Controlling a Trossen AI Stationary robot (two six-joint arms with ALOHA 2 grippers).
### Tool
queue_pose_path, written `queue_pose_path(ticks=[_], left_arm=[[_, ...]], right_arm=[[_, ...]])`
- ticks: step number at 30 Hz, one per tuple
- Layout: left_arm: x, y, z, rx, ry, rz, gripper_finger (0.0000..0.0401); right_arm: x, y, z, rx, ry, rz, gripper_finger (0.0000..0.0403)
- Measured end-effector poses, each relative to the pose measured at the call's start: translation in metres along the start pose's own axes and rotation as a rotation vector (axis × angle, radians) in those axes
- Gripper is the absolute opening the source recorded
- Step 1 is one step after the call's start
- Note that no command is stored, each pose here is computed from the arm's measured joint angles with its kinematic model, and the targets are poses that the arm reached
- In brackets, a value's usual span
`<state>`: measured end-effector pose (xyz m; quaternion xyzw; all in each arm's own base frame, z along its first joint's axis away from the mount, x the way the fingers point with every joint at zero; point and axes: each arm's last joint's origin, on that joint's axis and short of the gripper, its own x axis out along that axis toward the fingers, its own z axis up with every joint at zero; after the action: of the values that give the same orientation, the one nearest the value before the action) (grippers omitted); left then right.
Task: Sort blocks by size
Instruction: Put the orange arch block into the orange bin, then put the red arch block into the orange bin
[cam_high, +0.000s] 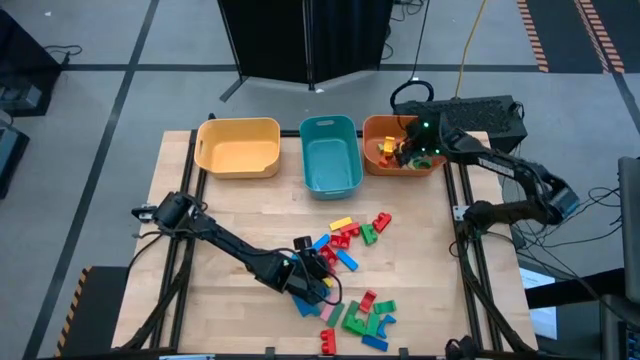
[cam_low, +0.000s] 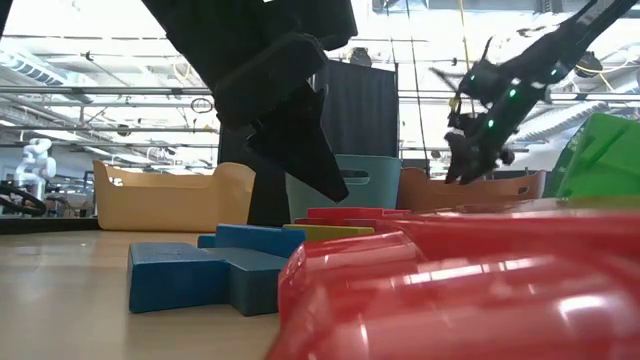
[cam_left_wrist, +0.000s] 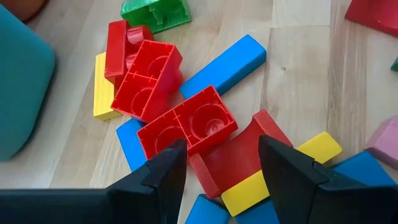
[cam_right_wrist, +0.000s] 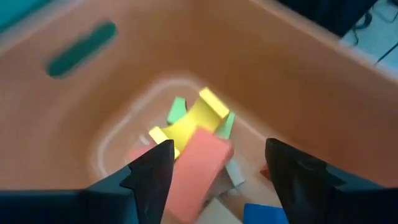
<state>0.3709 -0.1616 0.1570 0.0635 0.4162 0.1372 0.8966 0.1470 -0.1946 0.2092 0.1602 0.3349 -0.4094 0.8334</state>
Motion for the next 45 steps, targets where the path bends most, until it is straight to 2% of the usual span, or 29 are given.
queue_pose_path(ticks=[9,16,23,30,36,45], left_arm=[[0.002,0.002,0.004,-0.024,-0.02,-0.011,0.0192],[0.003,-0.001,0.014,-0.044,-0.101,-0.069,0.0192],[-0.002,-0.009,0.019,0.007,-0.158,-0.136,0.0192],[-0.004,-0.013,0.018,-0.014,-0.161,-0.145,0.0192],[-0.005,-0.013,0.018,-0.039,-0.163,-0.141,0.0192],[-0.006,-0.014,0.02,-0.06,-0.184,-0.145,0.0192]], right_arm=[[-0.057,0.02,0.0,-0.059,-0.09,0.074,0.0234],[-0.08,0.044,-0.01,-0.103,-0.084,0.192,0.0233],[-0.091,0.073,-0.025,-0.179,-0.011,0.402,0.0233],[-0.093,0.104,-0.053,-0.274,0.064,0.551,0.0233],[-0.096,0.131,-0.077,-0.343,0.033,0.704,0.0233],[-0.098,0.162,-0.119,-0.329,-0.011,0.928,0.0233]])
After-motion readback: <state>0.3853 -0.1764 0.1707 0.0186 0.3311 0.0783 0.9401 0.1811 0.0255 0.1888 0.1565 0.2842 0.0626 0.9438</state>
